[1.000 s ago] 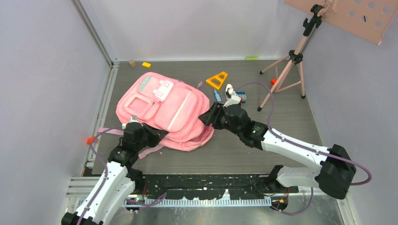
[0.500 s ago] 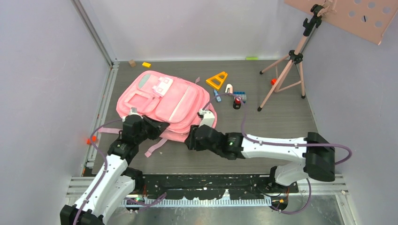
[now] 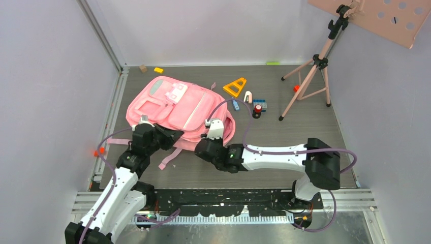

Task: Pack the student bag
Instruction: Zip the student bag at the center of the board.

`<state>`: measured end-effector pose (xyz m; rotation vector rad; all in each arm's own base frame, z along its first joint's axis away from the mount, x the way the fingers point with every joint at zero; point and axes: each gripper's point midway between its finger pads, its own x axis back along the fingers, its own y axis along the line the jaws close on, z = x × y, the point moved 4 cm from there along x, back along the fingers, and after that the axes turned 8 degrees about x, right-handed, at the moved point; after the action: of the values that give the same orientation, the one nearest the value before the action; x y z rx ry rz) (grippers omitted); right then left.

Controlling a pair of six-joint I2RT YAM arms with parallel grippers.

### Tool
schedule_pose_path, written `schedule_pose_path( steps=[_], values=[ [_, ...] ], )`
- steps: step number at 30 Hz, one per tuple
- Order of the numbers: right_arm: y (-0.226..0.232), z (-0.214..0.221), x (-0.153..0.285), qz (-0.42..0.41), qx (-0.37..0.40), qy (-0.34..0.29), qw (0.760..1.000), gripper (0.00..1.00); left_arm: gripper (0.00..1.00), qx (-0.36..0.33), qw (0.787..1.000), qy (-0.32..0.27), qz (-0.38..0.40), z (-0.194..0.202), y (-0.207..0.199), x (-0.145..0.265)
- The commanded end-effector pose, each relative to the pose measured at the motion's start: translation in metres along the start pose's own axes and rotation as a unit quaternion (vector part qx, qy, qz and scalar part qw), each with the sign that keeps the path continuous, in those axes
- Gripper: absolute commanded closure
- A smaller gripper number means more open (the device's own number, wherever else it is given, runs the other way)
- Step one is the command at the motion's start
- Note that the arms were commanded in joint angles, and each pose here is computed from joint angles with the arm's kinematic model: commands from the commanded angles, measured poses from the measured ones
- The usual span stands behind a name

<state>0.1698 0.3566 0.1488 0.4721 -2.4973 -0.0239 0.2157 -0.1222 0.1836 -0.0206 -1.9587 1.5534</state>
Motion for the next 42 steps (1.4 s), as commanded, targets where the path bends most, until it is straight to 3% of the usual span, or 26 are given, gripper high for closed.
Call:
schedule_pose_path(
  steps=[1, 13, 24, 32, 37, 42],
  values=[
    [0.005, -0.018, -0.003, 0.021, 0.005, -0.042, 0.999, 0.61, 1.00, -0.020, 0.987, -0.044, 0.156, -0.018, -0.082, 0.017],
    [0.021, -0.014, -0.021, 0.021, 0.014, -0.041, 0.999, 0.60, 1.00, -0.016, 0.988, -0.041, 0.150, -0.017, -0.077, 0.012],
    [0.008, -0.019, -0.026, 0.064, 0.014, -0.066, 0.996, 0.55, 1.00, -0.020, 0.988, -0.044, 0.149, -0.018, -0.076, 0.013],
    [0.003, -0.025, -0.028, 0.067, 0.003, -0.074, 0.995, 0.78, 1.00, -0.024, 0.988, -0.048, 0.145, -0.019, -0.075, 0.015],
    [0.004, -0.024, -0.025, 0.051, 0.008, -0.070, 0.996, 0.98, 1.00, -0.038, 0.988, -0.057, 0.135, -0.021, -0.074, 0.015],
    [-0.007, -0.026, -0.016, 0.057, 0.007, -0.074, 0.996, 1.00, 1.00, -0.076, 0.988, -0.070, 0.113, -0.025, -0.071, 0.017]
  ],
)
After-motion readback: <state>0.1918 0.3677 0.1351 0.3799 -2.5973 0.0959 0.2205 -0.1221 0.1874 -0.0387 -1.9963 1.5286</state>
